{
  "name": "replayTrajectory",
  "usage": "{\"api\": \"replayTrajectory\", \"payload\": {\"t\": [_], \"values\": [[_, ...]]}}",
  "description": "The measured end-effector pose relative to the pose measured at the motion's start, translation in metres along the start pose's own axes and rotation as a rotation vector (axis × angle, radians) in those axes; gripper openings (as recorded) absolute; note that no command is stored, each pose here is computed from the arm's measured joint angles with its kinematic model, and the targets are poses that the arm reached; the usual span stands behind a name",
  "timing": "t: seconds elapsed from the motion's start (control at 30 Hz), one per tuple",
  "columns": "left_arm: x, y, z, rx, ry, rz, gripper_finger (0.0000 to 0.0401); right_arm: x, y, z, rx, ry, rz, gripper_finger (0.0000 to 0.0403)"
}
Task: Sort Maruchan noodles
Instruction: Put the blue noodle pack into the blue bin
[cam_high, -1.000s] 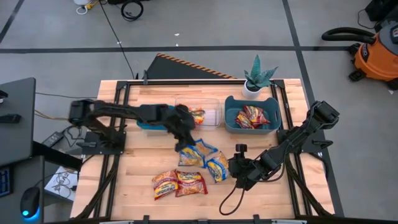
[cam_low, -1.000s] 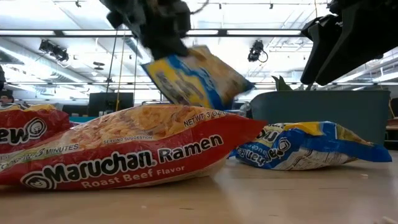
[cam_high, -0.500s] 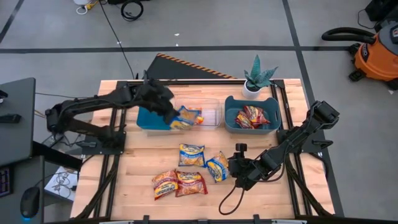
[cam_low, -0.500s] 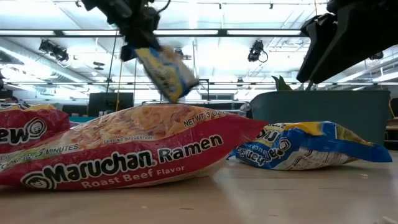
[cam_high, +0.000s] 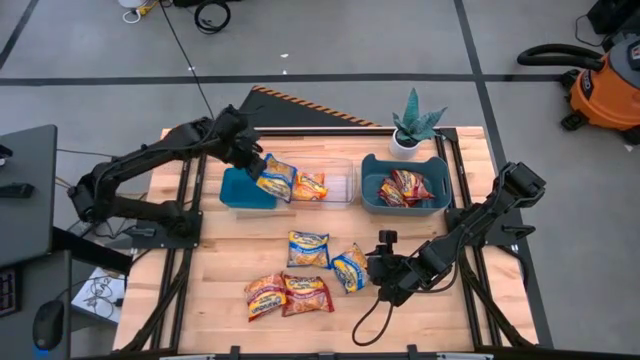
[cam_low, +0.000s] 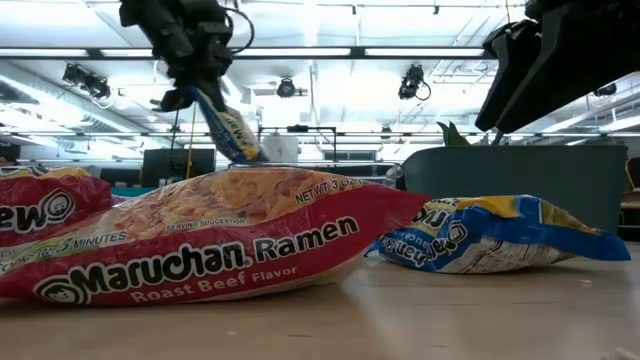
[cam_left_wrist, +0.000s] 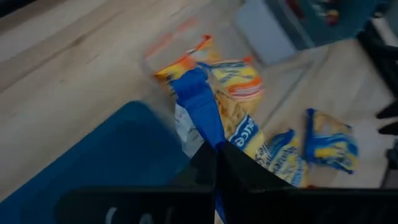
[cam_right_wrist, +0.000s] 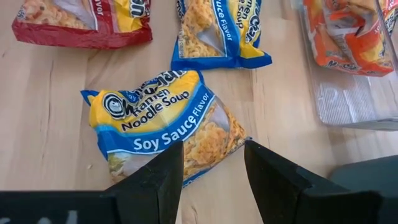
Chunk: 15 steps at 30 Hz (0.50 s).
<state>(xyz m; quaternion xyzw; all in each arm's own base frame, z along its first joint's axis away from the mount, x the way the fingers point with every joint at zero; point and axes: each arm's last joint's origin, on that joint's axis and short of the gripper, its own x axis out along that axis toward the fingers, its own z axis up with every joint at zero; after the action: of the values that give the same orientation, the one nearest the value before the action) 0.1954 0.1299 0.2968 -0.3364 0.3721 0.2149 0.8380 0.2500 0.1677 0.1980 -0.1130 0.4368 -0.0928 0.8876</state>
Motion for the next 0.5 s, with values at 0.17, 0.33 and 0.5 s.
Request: {"api": "replayTrajectory", "payload": {"t": [0.17, 0.33, 0.5], "values": [[-0.007, 0.016, -0.004, -0.024, 0.043, 0.086, 0.0007, 0.0, 0.0, 0.0, 0.012, -0.002, 0.002, 0.0175], [-0.014, 0.031, -0.013, -0.058, 0.114, 0.203, 0.0007, 0.0, 0.0, 0.001, 0.015, -0.003, 0.007, 0.0175], [0.002, 0.043, -0.031, -0.079, 0.2, 0.228, 0.0007, 0.0, 0.001, 0.001, 0.017, -0.005, 0.011, 0.0175]]}}
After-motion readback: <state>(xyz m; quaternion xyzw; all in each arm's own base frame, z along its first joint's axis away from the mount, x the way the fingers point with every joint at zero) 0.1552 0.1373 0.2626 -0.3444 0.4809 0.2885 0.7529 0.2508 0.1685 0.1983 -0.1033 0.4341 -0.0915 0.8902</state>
